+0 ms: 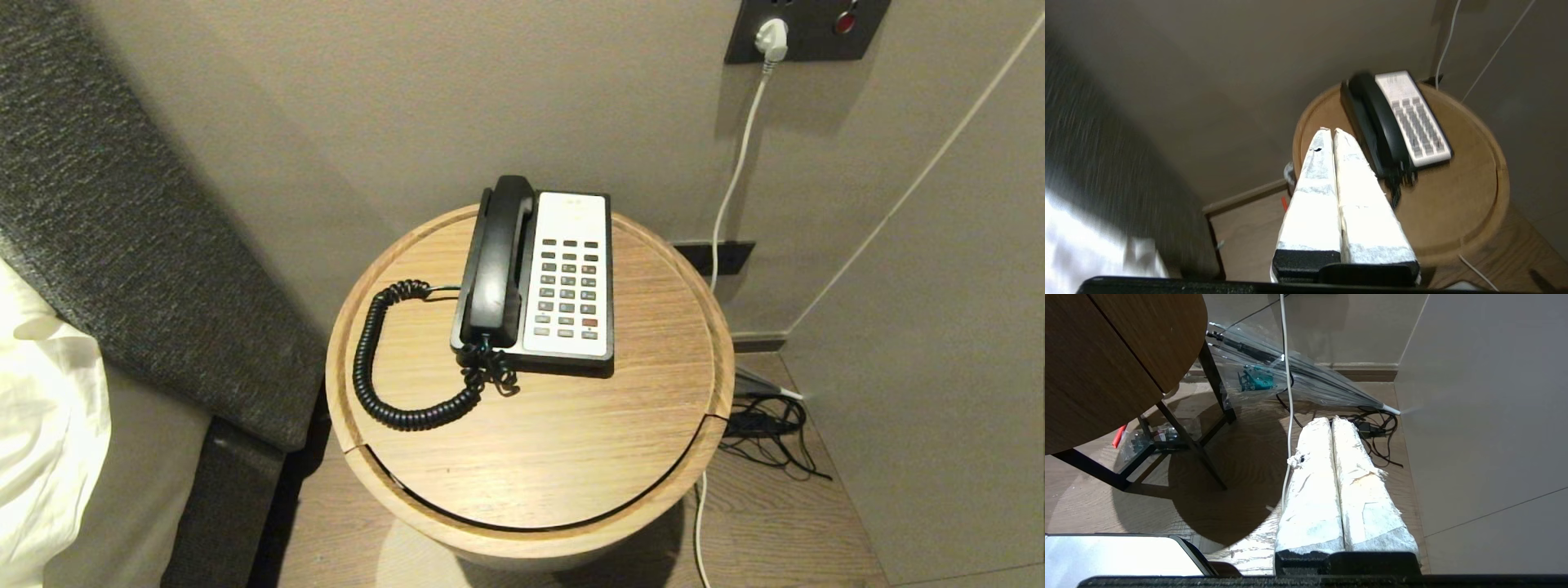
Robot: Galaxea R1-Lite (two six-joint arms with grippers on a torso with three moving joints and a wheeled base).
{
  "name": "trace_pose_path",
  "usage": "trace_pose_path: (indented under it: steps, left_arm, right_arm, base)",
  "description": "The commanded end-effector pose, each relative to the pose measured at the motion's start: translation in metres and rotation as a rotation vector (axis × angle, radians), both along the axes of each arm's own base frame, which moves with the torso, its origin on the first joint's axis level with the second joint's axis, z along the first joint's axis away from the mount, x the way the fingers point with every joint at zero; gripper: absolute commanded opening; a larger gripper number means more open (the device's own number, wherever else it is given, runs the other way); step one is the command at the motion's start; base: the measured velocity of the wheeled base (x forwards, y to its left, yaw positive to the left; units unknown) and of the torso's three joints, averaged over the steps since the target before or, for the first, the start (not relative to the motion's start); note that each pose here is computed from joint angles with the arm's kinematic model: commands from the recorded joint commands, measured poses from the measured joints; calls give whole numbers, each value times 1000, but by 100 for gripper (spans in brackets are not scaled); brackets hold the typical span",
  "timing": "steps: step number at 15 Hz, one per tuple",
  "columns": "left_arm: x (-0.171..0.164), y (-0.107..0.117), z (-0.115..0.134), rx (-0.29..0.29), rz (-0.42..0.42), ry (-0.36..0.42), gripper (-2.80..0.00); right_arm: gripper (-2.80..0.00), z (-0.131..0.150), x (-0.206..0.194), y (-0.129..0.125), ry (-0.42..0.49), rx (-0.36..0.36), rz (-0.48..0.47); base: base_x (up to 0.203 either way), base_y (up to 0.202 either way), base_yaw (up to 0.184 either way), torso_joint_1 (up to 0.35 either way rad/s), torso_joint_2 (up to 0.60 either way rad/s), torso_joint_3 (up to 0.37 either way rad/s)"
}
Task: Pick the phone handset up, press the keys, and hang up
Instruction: Pick up the desk phone handset
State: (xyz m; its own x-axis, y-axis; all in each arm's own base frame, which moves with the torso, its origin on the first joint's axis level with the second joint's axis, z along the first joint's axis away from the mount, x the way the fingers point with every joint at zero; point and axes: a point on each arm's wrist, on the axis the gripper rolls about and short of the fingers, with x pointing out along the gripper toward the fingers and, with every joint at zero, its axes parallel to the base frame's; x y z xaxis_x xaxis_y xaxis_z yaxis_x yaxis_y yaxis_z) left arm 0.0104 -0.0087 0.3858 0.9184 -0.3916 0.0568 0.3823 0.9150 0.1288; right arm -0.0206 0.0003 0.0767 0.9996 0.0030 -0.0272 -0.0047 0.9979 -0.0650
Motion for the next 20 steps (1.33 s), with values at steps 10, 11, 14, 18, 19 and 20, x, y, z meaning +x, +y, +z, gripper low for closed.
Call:
trace_pose_path:
  steps: [10, 11, 14, 18, 19, 20]
  left_arm:
    - [187, -139, 0, 62, -331, 501, -280]
    - [187, -152, -6, 79, -316, 513, -280]
    - [191, -172, -18, 46, -256, 596, -280]
    - [189, -180, -26, 36, -252, 675, -280]
    - [189, -184, -28, 39, -252, 678, -280]
    - [191, -190, -32, 55, -240, 682, -280]
  right_arm:
    - [-280, 0, 0, 0, -1, -1, 1]
    - [-280, 0, 0, 0, 0, -1, 2]
    - [-280, 0, 0, 0, 0, -1, 0]
    - [-280, 0, 0, 0, -1, -1, 0]
    - [-280, 0, 0, 0, 0, -1, 2]
    - [-280, 0, 0, 0, 0, -1, 2]
  base:
    - [0, 0, 0, 0, 0, 0]
    - [0, 0, 0, 0, 0, 0]
    - [0, 0, 0, 0, 0, 0]
    - [0, 0, 0, 0, 0, 0]
    - [0, 0, 0, 0, 0, 0]
    - [0, 0, 0, 0, 0, 0]
